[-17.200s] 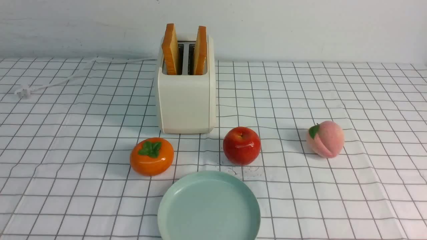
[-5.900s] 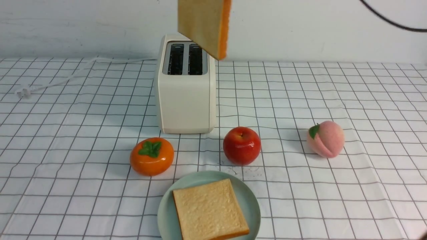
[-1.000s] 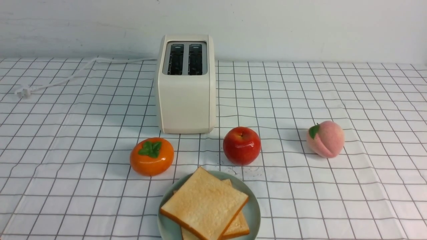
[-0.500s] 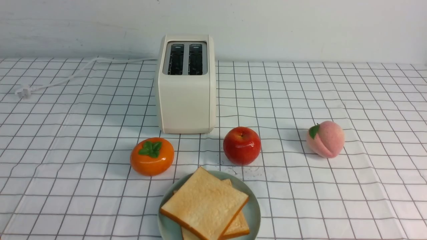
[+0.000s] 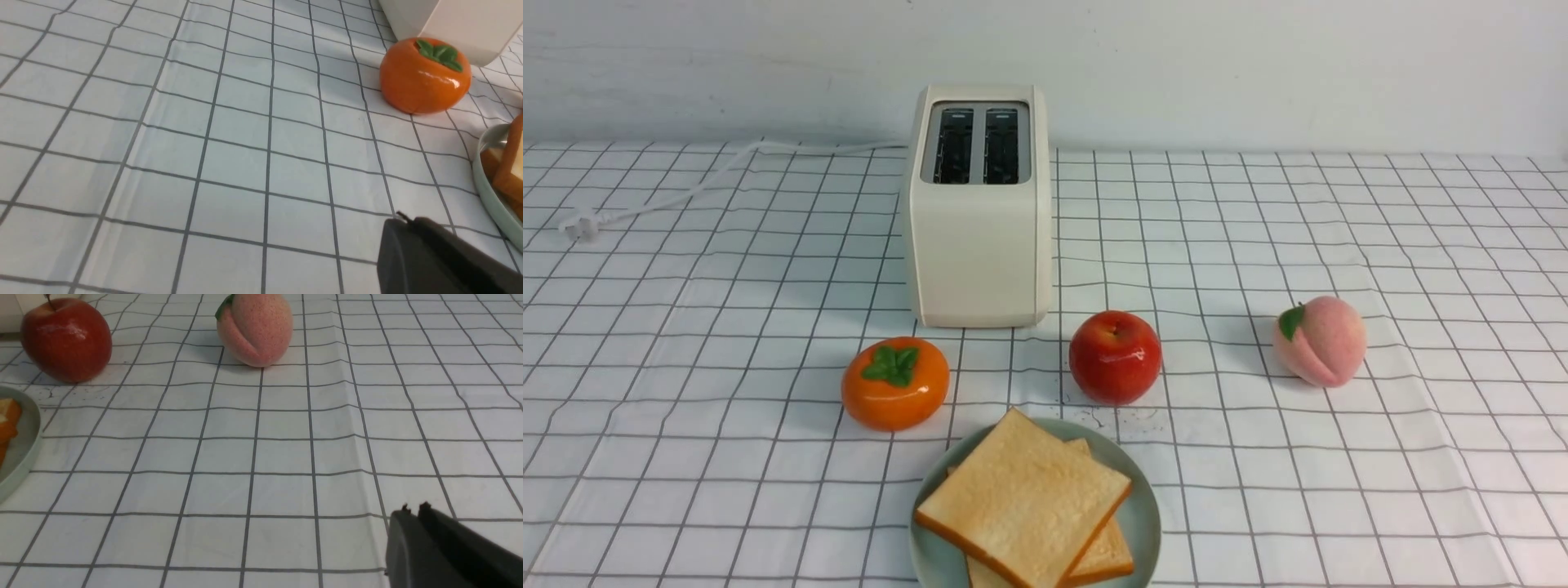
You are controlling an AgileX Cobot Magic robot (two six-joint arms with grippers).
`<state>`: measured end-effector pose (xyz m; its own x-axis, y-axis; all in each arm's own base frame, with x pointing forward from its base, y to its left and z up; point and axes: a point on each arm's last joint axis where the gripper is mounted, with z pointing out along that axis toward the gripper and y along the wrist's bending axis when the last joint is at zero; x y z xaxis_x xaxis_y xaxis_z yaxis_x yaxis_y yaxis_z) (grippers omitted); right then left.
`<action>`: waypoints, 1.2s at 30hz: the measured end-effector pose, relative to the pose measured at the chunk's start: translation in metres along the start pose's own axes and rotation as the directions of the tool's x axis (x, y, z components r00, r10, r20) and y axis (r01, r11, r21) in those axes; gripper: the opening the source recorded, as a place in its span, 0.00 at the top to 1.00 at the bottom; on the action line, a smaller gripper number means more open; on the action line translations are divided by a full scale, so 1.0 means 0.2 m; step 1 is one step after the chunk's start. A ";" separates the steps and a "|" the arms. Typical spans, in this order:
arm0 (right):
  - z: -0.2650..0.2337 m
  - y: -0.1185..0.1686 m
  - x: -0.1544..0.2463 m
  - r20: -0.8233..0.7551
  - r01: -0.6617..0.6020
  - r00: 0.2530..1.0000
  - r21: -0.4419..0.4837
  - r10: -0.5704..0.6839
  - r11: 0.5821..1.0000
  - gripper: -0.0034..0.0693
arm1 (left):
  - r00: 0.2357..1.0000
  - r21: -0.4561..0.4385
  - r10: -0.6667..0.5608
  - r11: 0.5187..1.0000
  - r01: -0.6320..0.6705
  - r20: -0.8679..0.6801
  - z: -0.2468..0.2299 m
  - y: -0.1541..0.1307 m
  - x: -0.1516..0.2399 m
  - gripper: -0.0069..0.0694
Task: Take toasted bread from bread machine on white checkered table place on plate.
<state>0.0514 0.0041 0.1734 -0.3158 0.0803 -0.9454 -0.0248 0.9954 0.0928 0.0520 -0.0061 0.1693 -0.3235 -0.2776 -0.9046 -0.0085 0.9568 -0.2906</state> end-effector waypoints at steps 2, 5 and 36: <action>0.00 0.00 0.00 0.000 0.000 1.000 0.000 0.000 1.000 0.90 | 1.000 0.000 0.000 1.000 0.000 0.000 0.00 0.00 0.00 0.93; 0.00 0.00 0.00 0.000 0.000 1.000 0.000 0.000 1.000 0.89 | 1.000 0.001 -0.001 1.000 0.001 0.001 0.00 0.00 0.00 0.93; 0.00 0.00 0.00 0.000 0.000 1.000 0.000 0.000 1.000 0.83 | 1.000 0.001 -0.001 1.000 0.001 0.000 0.00 0.00 0.00 0.92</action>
<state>0.0514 0.0041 0.1734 -0.3159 0.0803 -0.9454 -0.0248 0.9954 0.0928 0.0520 -0.0062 0.1693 -0.3235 -0.2788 -0.9042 -0.0080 0.9564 -0.2920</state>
